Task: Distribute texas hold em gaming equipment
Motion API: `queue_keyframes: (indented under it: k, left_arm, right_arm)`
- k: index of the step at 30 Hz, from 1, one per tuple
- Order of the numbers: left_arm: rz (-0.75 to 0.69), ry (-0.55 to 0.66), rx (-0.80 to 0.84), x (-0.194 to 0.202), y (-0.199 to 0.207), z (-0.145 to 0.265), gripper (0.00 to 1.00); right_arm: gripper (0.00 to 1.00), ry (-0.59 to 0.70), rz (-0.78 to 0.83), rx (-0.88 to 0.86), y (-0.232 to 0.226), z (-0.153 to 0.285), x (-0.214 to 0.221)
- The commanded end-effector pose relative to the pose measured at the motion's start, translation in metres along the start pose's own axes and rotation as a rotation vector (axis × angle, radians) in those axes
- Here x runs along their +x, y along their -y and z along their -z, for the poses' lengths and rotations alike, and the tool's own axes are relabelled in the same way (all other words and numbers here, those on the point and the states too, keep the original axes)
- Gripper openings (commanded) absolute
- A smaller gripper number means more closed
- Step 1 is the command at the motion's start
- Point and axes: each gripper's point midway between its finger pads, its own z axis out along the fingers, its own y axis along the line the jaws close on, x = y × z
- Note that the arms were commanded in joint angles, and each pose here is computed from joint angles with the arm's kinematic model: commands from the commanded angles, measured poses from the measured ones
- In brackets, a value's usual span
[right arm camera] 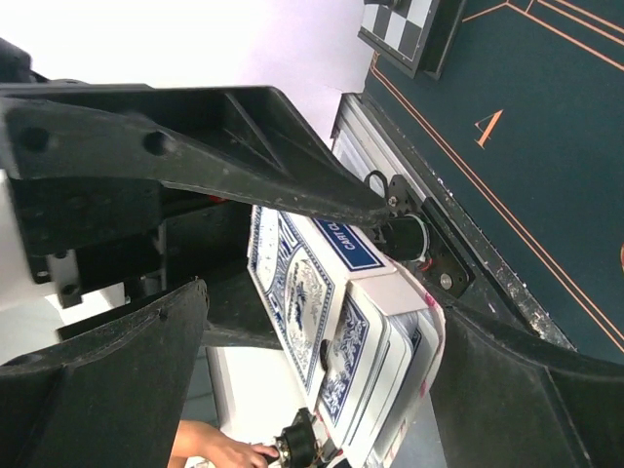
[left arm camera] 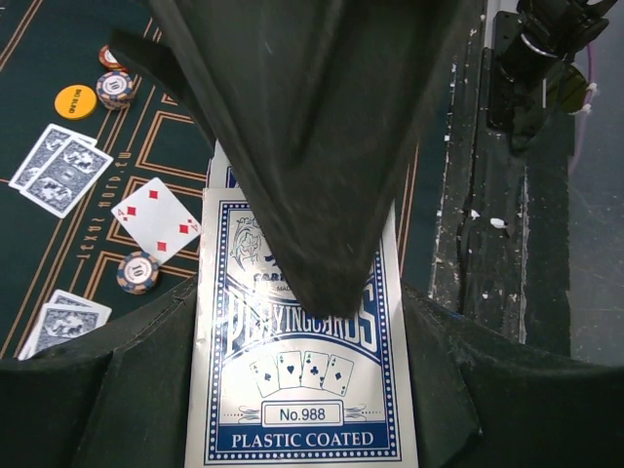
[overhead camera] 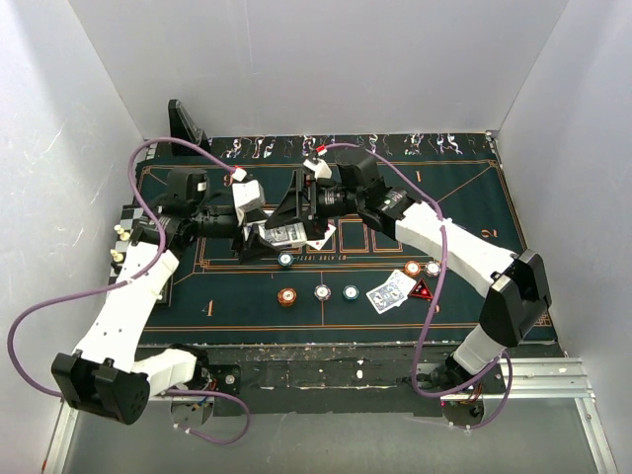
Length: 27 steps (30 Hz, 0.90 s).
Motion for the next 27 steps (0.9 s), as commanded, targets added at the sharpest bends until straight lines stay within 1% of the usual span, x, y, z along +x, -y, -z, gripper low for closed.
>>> queue_keyframes:
  k: [1,5,12,18,22,24,27]
  left_arm:
    - [-0.056,-0.036,-0.037,-0.014,-0.012,0.002,0.00]
    - [-0.077,-0.073,-0.026,-0.014,-0.018,0.000,0.00]
    - [-0.088,-0.139,-0.022,-0.011,-0.021,0.003,0.01]
    - [-0.080,-0.161,-0.005,-0.008,-0.018,0.000,0.02]
    - [-0.075,-0.209,0.023,0.004,-0.009,-0.003,0.04]
    - [-0.075,-0.213,0.032,0.006,-0.006,-0.005,0.05]
    - [-0.089,-0.222,0.023,0.007,-0.006,-0.007,0.08]
  right_arm:
    - [0.93,-0.007,0.019,-0.065,-0.016,0.001,0.003]
    - [0.93,-0.005,0.005,-0.081,-0.012,0.002,0.003]
    - [0.94,0.024,-0.031,-0.210,-0.008,0.015,-0.002]
    - [0.94,0.025,-0.028,-0.206,-0.006,0.017,-0.005]
    - [0.94,0.031,-0.006,-0.207,-0.011,0.019,-0.006]
    - [0.95,0.033,0.002,-0.210,-0.013,0.019,-0.007]
    - [0.95,0.024,-0.002,-0.211,-0.013,0.017,-0.005]
